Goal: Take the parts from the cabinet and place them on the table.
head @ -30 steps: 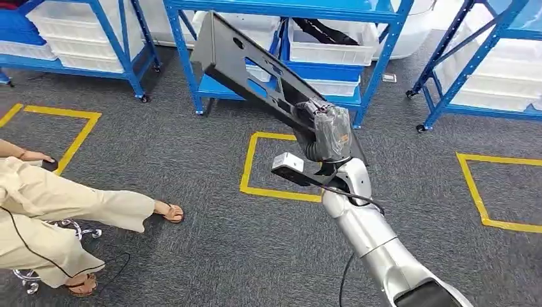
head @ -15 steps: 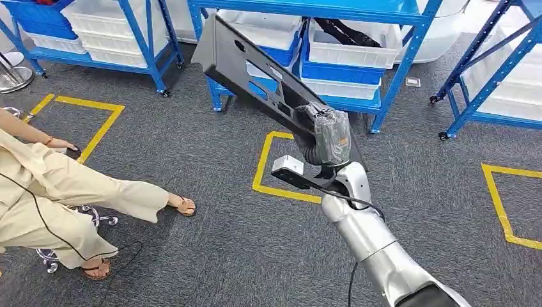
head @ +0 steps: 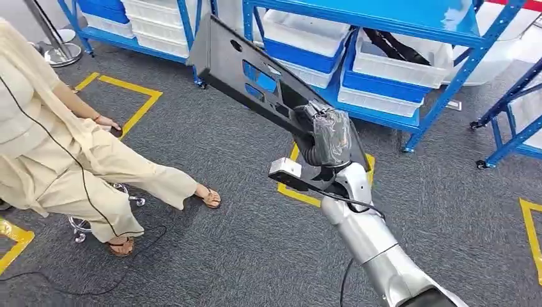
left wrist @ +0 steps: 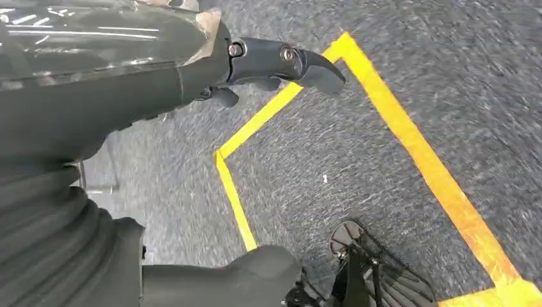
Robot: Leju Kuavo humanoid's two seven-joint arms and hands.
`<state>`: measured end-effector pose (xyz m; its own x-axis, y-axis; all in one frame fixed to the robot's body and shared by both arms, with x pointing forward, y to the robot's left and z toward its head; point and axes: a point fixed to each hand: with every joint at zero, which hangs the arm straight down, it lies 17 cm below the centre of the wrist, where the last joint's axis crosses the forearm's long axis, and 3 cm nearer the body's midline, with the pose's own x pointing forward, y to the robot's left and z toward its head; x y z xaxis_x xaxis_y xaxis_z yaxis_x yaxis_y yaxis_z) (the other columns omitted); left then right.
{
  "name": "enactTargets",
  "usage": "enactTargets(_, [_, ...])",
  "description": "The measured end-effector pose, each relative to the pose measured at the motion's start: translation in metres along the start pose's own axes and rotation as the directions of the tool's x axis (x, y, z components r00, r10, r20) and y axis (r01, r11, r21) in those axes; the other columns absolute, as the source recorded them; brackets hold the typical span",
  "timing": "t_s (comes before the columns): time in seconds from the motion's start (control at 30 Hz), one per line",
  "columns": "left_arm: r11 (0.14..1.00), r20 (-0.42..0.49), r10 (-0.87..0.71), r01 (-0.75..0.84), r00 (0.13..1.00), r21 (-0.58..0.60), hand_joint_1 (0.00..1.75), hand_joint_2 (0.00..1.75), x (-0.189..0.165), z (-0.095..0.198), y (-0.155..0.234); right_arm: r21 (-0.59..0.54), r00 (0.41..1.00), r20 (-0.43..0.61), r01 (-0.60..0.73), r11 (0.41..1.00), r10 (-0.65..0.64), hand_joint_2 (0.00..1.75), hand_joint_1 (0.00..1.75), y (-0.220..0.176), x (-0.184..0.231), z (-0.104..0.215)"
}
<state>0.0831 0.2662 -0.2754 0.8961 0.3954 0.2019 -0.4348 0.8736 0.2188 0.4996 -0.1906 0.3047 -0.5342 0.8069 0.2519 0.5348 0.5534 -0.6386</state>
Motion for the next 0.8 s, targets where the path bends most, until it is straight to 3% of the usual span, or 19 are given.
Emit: enactTargets(0.8, [1.000, 0.011, -0.014, 0.014, 1.000, -0.008, 0.00, 1.75, 0.0009, 0.0001, -0.0009, -0.027, 1.000, 0.003, -0.008, 1.000, 0.008, 1.75, 1.75, -0.0106, 0.0073, -0.0003])
